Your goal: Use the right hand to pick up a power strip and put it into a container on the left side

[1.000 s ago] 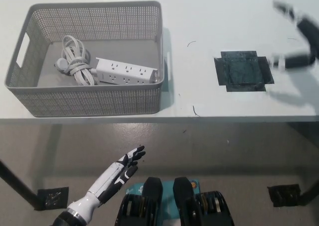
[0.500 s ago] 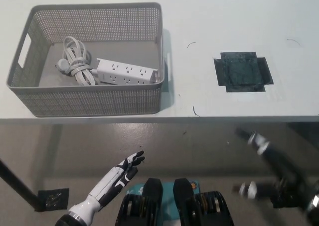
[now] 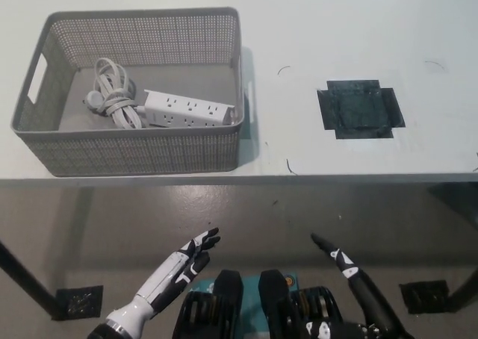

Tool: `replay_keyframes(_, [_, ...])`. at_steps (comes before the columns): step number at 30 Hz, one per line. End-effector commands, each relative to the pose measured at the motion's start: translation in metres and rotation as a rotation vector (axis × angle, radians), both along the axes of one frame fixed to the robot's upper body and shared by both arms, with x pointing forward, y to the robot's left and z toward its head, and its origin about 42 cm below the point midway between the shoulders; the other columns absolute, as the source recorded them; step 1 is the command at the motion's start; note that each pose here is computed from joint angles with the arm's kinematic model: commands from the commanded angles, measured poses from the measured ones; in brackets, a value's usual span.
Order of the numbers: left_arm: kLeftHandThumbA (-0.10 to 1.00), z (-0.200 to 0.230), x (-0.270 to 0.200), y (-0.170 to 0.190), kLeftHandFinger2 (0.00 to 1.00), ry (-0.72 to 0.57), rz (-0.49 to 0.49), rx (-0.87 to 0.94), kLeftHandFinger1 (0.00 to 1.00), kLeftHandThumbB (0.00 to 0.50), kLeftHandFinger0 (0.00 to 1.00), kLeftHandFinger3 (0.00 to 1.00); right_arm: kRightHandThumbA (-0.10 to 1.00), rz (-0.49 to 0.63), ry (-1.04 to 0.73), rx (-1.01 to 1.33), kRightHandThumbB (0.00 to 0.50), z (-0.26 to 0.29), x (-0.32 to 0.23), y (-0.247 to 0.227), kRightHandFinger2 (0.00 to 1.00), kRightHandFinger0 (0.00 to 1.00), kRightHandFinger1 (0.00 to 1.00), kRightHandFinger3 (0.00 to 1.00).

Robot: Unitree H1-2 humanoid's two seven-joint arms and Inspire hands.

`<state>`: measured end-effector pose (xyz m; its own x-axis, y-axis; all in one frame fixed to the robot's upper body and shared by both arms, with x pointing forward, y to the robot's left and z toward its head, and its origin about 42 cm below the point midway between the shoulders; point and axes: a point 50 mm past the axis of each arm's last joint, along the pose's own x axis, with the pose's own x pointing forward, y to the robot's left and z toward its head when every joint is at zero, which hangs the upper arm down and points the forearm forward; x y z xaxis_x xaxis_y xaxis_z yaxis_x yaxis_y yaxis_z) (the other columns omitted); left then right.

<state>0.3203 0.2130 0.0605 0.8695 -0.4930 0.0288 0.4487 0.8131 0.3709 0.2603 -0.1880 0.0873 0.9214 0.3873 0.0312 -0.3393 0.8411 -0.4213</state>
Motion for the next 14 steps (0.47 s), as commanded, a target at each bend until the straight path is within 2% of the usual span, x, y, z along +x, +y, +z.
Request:
replay_keyframes(1, [0.97,0.016,0.003,-0.002,1.0,-0.102,0.0,-0.007,1.0,0.183,1.0,1.0,1.0,-0.024,-0.052,0.006,0.157,-0.004,0.017,-0.007,1.0,1.0,1.0,1.0])
replay_keyframes(5, [0.98,0.014,0.0,-0.002,1.0,-0.114,-0.002,0.0,1.0,0.194,1.0,1.0,0.97,-0.027,-0.003,-0.034,0.139,-0.018,0.025,-0.007,1.0,1.0,1.0,1.0])
replay_keyframes(9, [0.98,0.016,0.002,-0.001,1.0,-0.115,0.002,0.006,1.0,0.199,1.0,1.0,1.0,-0.023,-0.016,-0.04,0.184,-0.017,0.031,-0.002,1.0,1.0,1.0,1.0])
replay_keyframes(14, [0.96,0.018,0.003,0.001,1.0,-0.122,0.0,0.006,1.0,0.195,1.0,1.0,1.0,-0.008,-0.03,-0.06,0.189,-0.015,0.033,0.003,1.0,1.0,1.0,1.0])
